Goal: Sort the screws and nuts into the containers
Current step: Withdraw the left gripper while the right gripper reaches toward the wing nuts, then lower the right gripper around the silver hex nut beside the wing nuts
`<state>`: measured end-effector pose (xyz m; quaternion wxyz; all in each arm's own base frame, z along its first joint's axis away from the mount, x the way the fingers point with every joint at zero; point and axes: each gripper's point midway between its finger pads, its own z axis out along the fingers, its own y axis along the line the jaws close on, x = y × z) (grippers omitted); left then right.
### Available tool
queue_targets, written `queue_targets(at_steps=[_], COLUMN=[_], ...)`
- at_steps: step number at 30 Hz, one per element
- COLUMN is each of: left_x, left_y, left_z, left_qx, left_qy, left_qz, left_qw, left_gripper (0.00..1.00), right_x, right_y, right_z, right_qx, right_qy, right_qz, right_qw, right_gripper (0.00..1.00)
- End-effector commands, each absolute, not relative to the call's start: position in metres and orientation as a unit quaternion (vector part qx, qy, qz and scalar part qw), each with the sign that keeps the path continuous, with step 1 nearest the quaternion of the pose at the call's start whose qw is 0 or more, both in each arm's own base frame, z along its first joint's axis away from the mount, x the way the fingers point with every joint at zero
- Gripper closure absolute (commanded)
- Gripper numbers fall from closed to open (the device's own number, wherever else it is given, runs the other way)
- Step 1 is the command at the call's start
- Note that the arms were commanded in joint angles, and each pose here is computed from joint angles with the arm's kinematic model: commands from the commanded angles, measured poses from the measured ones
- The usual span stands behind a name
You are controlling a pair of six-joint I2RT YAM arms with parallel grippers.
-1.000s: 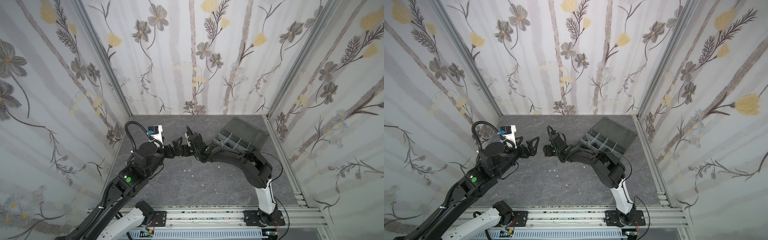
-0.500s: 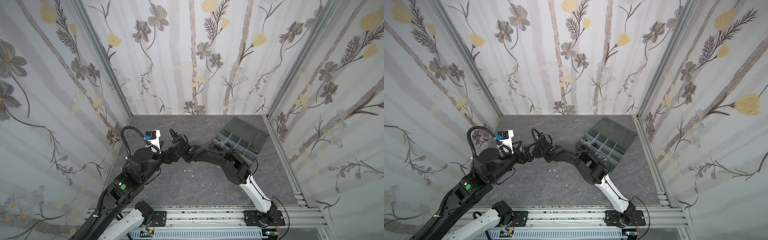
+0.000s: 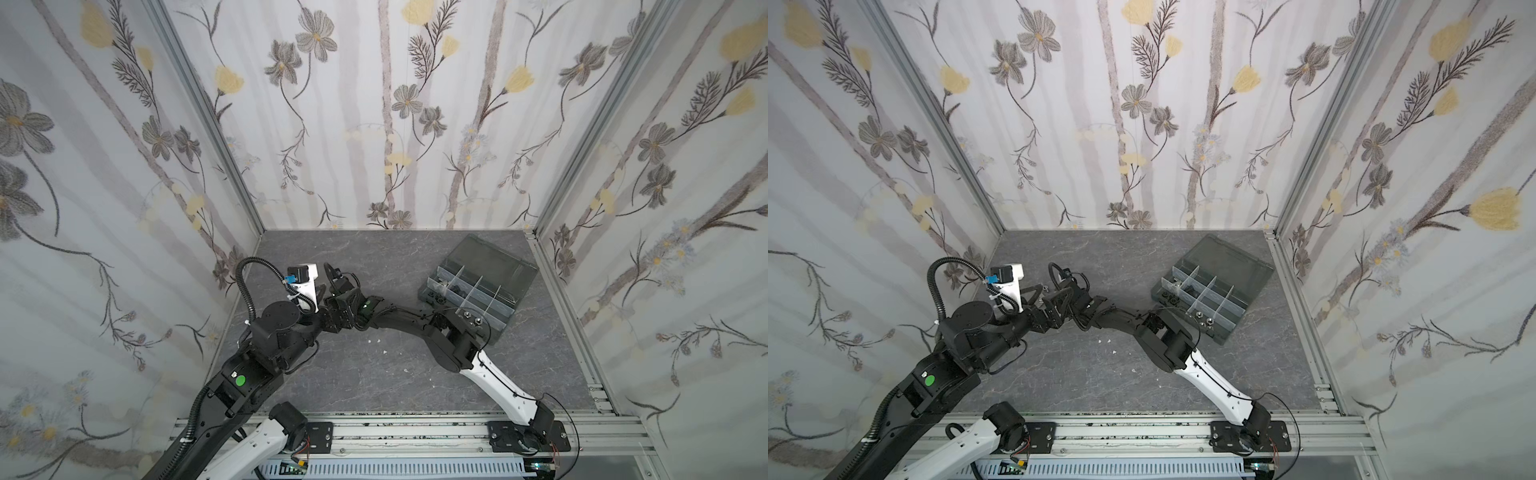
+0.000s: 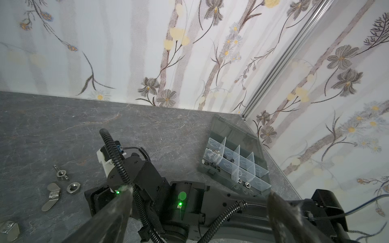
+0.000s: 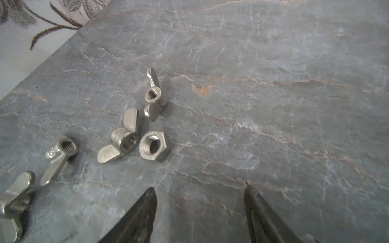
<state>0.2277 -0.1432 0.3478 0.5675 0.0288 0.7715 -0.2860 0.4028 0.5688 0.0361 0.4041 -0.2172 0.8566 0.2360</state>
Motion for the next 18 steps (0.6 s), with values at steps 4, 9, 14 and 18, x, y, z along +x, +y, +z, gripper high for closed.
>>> queue_targets(at_steps=[4, 9, 14, 18], left_x=[0.223, 0.222, 0.220, 0.217], left_y=[-0.140, -0.141, -0.138, -0.136], left_z=[0.361, 0.361, 0.361, 0.361], left_qx=[0.024, 0.025, 0.025, 0.024], left_qy=[0.762, 0.763, 0.763, 0.762], left_qz=[-0.297, -0.298, -0.299, -0.298], left_qw=[0.575, 0.574, 0.573, 0.574], left_gripper=[0.00, 0.00, 0.00, 0.00], right_x=[0.409, 0.413, 0.409, 0.407], right_y=[0.579, 0.588, 0.596, 0.597], right_z=[0.039, 0.041, 0.033, 0.026], right_qx=[-0.199, -0.195, -0.208, -0.213], right_qy=[0.846, 0.839, 0.833, 0.830], right_qz=[0.254, 0.261, 0.252, 0.237], right_qw=[0.425, 0.436, 0.447, 0.458], right_gripper=[0.34, 0.34, 0.34, 0.34])
